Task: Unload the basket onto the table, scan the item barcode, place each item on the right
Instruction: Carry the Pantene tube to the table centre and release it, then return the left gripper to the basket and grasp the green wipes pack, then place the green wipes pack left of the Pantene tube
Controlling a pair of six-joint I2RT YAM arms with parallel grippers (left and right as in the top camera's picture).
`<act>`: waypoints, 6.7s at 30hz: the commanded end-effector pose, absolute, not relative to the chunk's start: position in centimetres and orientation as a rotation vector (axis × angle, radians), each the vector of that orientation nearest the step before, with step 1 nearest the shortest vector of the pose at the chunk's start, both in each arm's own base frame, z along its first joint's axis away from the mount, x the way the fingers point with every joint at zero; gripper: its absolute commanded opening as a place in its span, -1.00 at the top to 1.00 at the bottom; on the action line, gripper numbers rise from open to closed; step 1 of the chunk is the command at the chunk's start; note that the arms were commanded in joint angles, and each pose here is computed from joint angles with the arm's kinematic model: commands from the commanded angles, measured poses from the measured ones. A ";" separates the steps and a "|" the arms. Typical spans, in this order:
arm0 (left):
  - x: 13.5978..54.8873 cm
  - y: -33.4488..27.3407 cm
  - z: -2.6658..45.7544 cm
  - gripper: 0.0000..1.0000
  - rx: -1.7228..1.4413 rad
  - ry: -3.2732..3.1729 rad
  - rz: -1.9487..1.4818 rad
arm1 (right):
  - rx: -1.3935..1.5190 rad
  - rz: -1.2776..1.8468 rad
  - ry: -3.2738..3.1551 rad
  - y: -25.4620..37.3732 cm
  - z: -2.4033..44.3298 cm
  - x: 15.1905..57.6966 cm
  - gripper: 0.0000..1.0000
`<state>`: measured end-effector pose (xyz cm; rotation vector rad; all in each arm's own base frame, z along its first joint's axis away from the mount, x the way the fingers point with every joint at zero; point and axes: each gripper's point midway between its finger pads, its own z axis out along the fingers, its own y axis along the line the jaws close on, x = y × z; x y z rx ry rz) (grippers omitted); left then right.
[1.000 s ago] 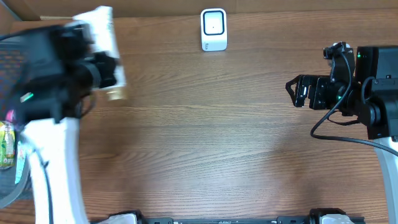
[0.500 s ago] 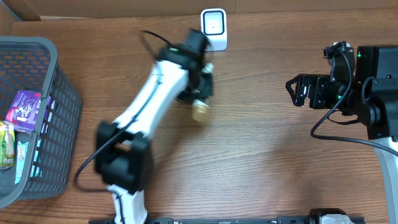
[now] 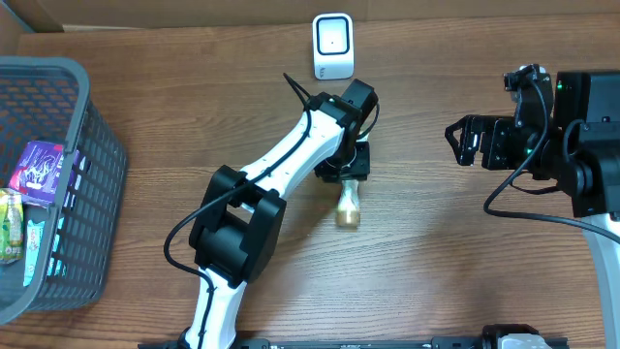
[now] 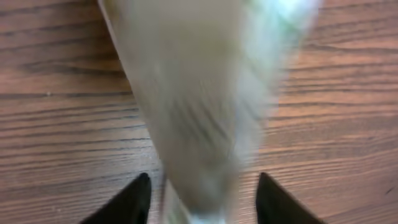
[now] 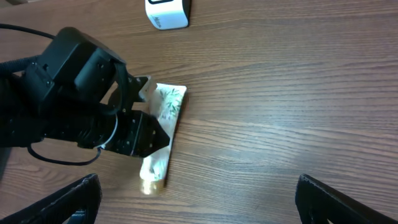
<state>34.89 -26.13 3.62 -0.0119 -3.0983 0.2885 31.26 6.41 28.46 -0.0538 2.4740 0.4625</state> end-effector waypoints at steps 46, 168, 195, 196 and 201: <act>27.2 29.8 23.0 -0.99 2.127 -2.811 -0.167 | -0.048 0.468 2.491 6.4 28.3 32.0 -1.00; 40.1 19.5 36.7 0.91 0.817 -3.849 0.159 | -0.037 0.473 2.536 6.4 27.1 32.2 -1.00; 37.9 -16.9 7.8 0.92 0.376 -3.280 0.379 | -0.036 0.473 2.541 6.4 27.1 32.1 -1.00; 37.6 -17.3 7.3 0.92 0.404 -3.273 0.388 | -0.036 0.473 2.541 6.4 27.1 32.1 -1.00; 37.0 -19.2 5.9 0.91 0.435 -3.274 0.432 | -0.036 0.473 2.541 6.4 27.1 32.1 -1.00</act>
